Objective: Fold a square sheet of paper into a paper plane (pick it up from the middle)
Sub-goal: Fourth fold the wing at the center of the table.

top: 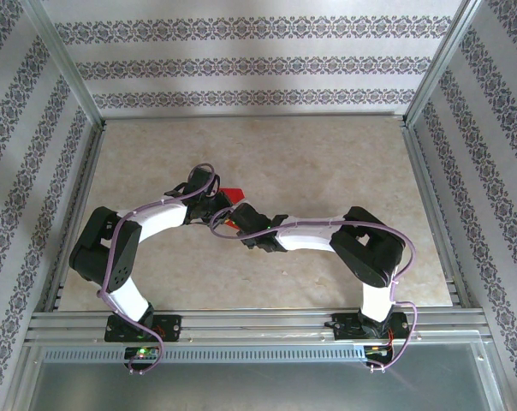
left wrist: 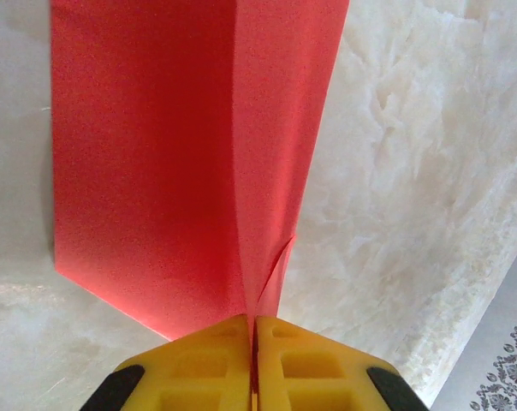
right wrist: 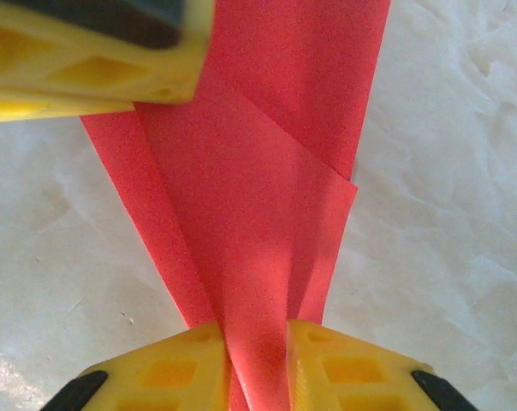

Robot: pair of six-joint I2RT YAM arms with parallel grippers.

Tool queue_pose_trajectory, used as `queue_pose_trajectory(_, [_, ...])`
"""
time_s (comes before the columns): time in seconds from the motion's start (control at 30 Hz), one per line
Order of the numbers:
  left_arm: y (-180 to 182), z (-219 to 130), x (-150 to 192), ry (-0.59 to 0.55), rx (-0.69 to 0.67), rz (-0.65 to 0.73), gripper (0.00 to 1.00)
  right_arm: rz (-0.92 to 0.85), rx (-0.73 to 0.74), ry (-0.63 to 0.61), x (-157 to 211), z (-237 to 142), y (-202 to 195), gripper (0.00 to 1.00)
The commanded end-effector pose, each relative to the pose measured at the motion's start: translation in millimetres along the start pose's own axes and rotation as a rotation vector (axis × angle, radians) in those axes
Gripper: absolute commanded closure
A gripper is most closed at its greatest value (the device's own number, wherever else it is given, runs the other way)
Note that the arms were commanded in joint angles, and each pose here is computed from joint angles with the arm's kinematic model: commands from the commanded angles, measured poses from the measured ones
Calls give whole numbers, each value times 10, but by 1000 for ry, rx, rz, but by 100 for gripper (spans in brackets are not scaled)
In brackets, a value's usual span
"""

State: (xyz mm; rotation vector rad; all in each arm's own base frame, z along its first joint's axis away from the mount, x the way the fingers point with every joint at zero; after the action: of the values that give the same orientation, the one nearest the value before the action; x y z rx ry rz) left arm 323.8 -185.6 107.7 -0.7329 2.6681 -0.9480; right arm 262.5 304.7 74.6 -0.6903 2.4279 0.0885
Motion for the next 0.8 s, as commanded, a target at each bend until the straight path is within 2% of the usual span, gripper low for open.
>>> queue_pose_trajectory(0.0, [-58,-44,26,7,-11,-11,91,-16,-4,6,37,42,43,80])
queue_pose_trajectory(0.23, [-76,-99,1,-4,-11,-1,90,-7,-33,20,70,70,79,87])
queue_pose_trajectory(0.47, [-58,-287,-140,-54,-13,3,76,9,-95,35,67,61,121,89])
queue_pose_trajectory(0.77, [15,-684,-343,-171,-21,13,61,141,-291,100,82,79,99,92])
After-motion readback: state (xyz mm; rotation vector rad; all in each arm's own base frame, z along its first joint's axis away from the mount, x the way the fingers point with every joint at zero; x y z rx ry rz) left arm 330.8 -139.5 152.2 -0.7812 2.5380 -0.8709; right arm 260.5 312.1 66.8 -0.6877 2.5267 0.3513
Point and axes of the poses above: each hand's point on the last joint's axis, 136 mm out from that joint toward the fingers, its own z axis out along the fingers, its own y axis along the line the jaws close on, x = y × z, the point moved 6 cm from there along -z, back along the fingers, and after that the axes turned 4 degrees about z, right-handed, at the moved point
